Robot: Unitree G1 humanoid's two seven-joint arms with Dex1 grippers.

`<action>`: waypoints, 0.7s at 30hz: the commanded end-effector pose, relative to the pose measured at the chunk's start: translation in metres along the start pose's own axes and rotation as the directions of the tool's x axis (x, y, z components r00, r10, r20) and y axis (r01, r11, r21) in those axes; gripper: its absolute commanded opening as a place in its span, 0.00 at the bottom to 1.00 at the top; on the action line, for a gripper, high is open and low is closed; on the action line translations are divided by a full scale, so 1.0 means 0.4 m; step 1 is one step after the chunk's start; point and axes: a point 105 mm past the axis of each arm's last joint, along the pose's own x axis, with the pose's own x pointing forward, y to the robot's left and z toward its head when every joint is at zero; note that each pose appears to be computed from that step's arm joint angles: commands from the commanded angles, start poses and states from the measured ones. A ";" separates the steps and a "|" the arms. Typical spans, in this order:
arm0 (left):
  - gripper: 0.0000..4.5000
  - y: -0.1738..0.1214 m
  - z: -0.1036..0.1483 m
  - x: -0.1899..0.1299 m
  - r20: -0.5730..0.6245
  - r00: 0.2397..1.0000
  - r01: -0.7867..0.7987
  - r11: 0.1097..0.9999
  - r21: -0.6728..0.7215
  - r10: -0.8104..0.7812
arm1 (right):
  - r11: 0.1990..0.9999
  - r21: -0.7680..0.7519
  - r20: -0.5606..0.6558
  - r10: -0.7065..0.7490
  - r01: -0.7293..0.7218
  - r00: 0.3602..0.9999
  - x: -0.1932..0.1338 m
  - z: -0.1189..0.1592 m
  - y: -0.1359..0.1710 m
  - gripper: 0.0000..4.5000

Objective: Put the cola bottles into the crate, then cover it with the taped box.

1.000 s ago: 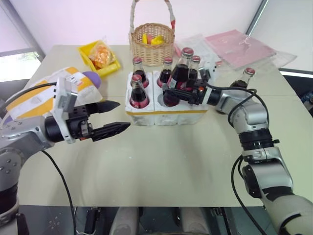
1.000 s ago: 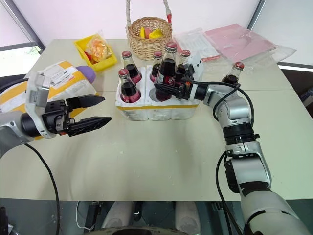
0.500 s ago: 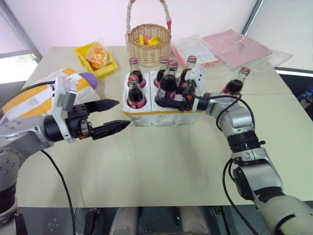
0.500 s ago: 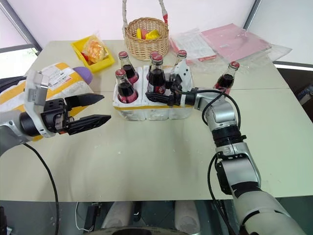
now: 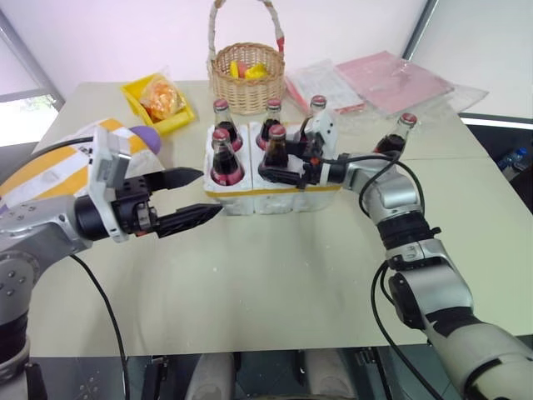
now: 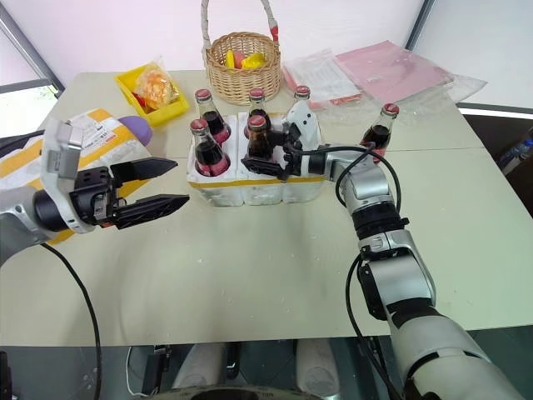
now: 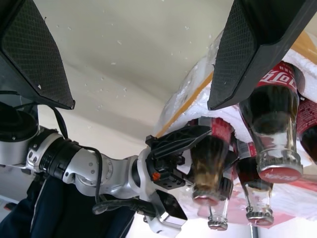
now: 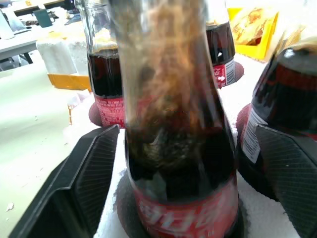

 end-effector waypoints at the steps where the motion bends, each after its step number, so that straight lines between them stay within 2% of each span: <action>1: 1.00 -0.003 0.024 0.001 0.017 1.000 0.005 0.999 0.051 -0.006 | 1.000 -0.010 0.020 0.004 -0.004 1.000 -0.030 0.017 0.005 0.99; 4: 1.00 -0.002 0.023 0.003 0.018 1.000 0.011 0.999 0.049 -0.012 | 1.000 -0.030 0.030 -0.005 0.006 1.000 -0.067 0.039 0.009 0.99; 10: 1.00 0.010 0.017 0.013 0.016 0.999 0.027 0.999 0.040 -0.028 | 0.995 -0.072 0.046 -0.070 0.073 0.996 -0.189 0.092 0.039 0.99; 16: 1.00 0.014 0.020 0.027 0.014 0.998 0.062 0.997 0.043 -0.063 | 0.970 -0.066 -0.014 -0.237 0.236 0.971 -0.324 0.074 0.053 0.99; 21: 1.00 0.004 0.028 0.034 0.010 0.995 0.102 0.993 0.055 -0.102 | 0.920 -0.036 -0.079 -0.391 0.389 0.917 -0.442 0.036 0.042 0.99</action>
